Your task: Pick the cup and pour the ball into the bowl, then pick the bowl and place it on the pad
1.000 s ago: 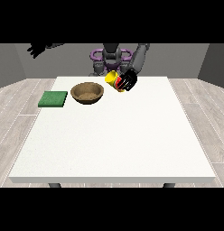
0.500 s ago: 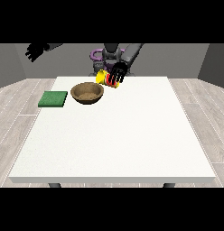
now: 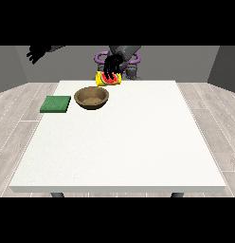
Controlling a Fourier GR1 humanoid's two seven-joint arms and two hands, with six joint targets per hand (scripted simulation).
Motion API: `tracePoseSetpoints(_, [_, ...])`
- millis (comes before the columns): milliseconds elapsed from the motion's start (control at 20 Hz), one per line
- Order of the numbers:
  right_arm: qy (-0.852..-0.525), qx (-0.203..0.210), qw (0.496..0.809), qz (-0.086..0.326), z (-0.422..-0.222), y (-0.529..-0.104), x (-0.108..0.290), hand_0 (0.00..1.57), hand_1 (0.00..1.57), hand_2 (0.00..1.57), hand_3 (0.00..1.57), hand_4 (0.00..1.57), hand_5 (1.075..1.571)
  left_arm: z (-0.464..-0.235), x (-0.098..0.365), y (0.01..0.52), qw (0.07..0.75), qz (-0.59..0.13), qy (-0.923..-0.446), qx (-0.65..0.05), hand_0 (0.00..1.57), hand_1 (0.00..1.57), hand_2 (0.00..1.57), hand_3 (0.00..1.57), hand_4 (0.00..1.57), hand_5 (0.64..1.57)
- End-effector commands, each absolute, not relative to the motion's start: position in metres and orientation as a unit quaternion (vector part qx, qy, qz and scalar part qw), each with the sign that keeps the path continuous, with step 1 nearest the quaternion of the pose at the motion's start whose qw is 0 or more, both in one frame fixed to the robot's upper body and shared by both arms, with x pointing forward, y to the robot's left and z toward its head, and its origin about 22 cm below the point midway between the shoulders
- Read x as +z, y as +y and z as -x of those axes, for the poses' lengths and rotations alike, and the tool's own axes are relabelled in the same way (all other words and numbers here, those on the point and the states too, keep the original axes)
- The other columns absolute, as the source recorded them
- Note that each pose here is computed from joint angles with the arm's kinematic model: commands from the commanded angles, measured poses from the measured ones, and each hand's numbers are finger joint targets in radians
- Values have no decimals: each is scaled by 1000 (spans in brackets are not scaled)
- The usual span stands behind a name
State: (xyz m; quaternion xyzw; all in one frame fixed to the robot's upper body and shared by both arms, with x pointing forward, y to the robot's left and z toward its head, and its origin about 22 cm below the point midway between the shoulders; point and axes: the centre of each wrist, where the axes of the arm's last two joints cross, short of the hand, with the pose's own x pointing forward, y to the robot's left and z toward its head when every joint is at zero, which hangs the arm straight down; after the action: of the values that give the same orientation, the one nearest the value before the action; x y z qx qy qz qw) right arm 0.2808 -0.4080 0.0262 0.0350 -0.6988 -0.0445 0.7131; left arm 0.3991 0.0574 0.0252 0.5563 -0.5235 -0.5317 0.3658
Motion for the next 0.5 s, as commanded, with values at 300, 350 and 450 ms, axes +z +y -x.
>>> tracePoseSetpoints(300, [-699, -52, 711, -44, -301, -392, 19, 0, 0, 0, 329, 686, 1549, -369, 41, 13, 260, -590, -454, -615, 333, 333, 1276, 1571, 1091, 1569])
tracePoseSetpoints(350, [-700, -36, 711, -54, -303, -382, 22, 0, 0, 0, 341, 693, 1552, -376, 45, 15, 263, -598, -436, -619, 195, 195, 1245, 1571, 1115, 1569])
tracePoseSetpoints(450, [-703, -56, 708, -39, -295, -404, 19, 0, 0, 0, 165, 706, 1550, -360, 45, 5, 257, -572, -448, -637, 0, 0, 1140, 1570, 1119, 1571])
